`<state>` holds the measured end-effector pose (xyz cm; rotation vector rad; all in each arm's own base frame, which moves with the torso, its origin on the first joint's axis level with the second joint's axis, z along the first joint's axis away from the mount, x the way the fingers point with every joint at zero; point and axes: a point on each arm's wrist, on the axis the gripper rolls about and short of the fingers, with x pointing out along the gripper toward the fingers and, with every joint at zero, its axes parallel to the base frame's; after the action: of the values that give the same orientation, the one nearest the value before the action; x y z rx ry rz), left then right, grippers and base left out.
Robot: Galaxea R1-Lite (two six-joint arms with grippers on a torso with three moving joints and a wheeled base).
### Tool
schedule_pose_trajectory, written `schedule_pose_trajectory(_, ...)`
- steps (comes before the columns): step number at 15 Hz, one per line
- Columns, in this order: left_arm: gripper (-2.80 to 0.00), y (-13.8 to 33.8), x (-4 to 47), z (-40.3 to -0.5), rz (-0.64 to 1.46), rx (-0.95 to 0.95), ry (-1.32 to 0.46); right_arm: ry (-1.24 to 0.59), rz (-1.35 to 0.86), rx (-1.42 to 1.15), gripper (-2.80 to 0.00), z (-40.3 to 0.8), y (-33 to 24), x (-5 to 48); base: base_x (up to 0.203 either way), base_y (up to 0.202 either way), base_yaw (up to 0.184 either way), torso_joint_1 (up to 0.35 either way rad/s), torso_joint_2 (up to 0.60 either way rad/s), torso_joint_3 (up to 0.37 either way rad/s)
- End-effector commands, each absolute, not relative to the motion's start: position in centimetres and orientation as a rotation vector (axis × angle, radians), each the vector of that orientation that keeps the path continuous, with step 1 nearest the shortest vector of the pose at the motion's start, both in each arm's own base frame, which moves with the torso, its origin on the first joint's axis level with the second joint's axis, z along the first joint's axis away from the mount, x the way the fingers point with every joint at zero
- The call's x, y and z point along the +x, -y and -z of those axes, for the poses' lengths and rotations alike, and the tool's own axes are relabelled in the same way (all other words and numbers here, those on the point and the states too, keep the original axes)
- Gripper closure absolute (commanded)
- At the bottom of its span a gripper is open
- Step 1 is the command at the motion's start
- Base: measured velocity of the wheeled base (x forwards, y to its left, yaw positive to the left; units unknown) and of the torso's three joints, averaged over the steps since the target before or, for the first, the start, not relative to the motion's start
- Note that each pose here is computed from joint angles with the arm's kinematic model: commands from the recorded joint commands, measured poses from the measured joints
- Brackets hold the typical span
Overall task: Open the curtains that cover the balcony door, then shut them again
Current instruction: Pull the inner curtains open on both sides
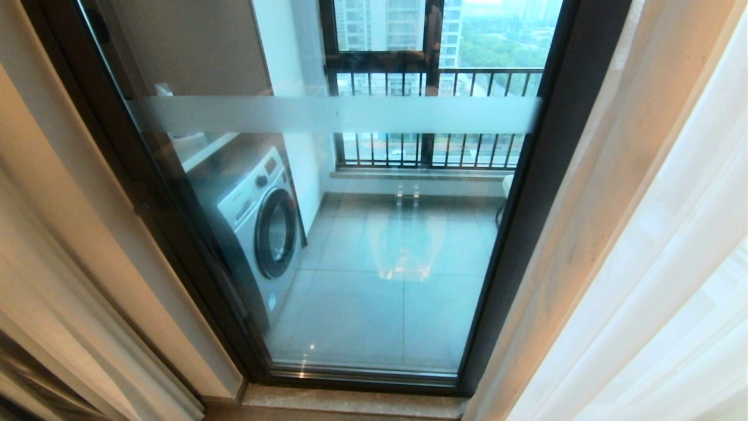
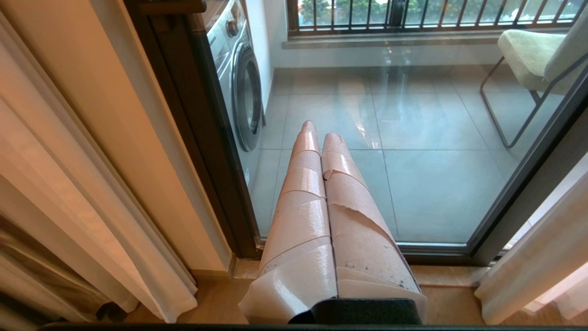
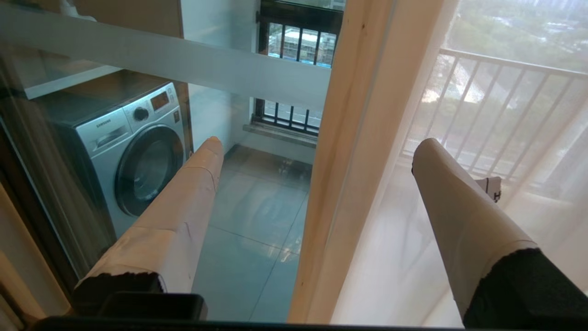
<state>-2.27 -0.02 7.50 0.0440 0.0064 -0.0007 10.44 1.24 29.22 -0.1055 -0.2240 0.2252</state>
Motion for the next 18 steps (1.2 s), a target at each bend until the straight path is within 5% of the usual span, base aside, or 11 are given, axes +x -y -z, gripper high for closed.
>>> schedule_pose_trajectory(1,0.0,0.0,-2.3,-7.5,0.0,0.044,-0.006,0.162,-0.217,-0.109,-2.8,-29.2,-1.4,14.5,0.0,0.0,0.0,0.0,0.0,0.0)
schedule_pose_trajectory(18,0.0,0.0,-2.3,-7.5,0.0,0.044,-0.006,0.313,-0.106,-0.179,-2.8,-33.1,-1.5,28.3,0.0,0.0,0.0,0.0,0.0,0.0)
